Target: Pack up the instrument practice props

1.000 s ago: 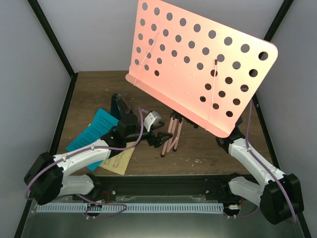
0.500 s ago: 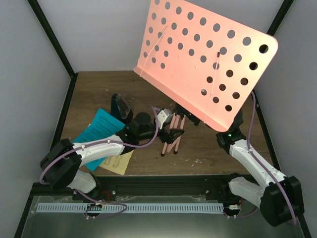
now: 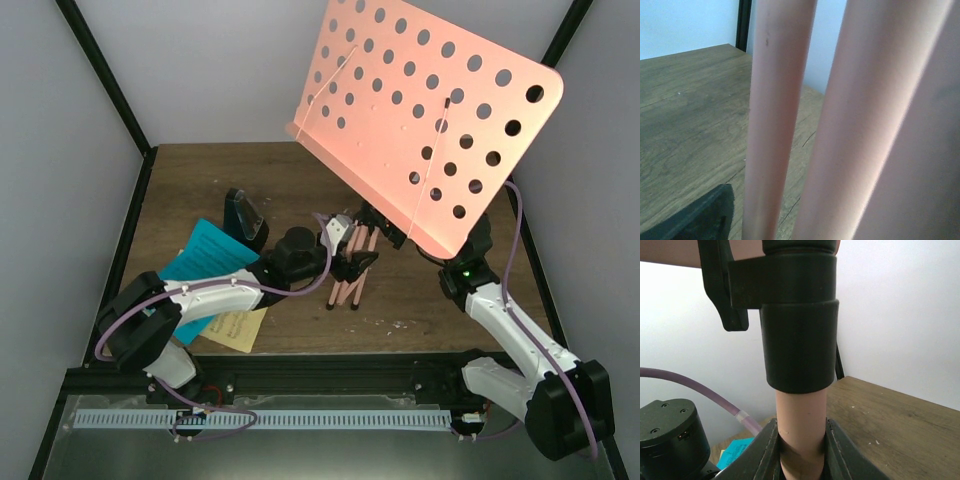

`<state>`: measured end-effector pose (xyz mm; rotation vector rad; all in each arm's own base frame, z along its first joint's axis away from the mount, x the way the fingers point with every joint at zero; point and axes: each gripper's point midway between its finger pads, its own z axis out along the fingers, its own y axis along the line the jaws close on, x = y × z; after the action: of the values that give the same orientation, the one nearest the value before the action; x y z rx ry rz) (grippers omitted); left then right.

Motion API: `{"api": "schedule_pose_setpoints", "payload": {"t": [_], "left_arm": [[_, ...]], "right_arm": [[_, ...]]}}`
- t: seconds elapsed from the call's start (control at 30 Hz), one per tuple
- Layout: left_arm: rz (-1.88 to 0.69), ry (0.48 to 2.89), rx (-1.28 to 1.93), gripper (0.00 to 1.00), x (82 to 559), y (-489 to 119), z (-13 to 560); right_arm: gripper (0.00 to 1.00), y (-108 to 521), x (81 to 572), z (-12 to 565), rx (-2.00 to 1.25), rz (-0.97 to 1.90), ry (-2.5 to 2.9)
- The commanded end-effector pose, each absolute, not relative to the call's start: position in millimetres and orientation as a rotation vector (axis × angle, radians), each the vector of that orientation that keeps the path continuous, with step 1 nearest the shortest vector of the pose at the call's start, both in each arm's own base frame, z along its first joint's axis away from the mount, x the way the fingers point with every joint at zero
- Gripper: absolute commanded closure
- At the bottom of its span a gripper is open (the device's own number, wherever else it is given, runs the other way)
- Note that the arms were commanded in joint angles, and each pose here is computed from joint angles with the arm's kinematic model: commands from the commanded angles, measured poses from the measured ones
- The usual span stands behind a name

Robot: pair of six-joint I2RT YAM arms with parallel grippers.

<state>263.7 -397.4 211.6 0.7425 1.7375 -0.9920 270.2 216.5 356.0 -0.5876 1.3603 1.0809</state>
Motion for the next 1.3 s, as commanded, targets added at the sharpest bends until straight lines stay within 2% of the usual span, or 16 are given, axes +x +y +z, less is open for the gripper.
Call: {"api": "schedule_pose_setpoints", "payload": {"t": [0.0, 0.43, 0.63, 0.77, 1.1, 1.27], "left_arm": [[-0.958, 1.766, 0.756, 0.31, 265, -408, 205], [-0.855, 1.734, 0.762, 0.74, 258, -380, 236], [-0.877, 1.791, 0.853, 0.89, 232, -364, 238], [-0.91, 1.929, 0.936, 1.0, 214, -360, 214], [-0.89, 2.066, 0.916, 1.0, 221, -361, 179], [-0.878, 2.132, 0.865, 1.0, 245, -359, 168]], "right_arm": [[0.99, 228, 227, 392, -0.733, 1.164, 1.198], [0.99, 202, 252, 421, -0.407, 1.163, 1.235], [0.99, 187, 296, 378, -0.108, 1.144, 1.421], [0.99, 177, 314, 331, 0.046, 1.116, 1.515], [0.99, 166, 334, 236, 0.2, 1.026, 1.652], [0.93, 160, 338, 203, 0.216, 0.951, 1.706]]}}
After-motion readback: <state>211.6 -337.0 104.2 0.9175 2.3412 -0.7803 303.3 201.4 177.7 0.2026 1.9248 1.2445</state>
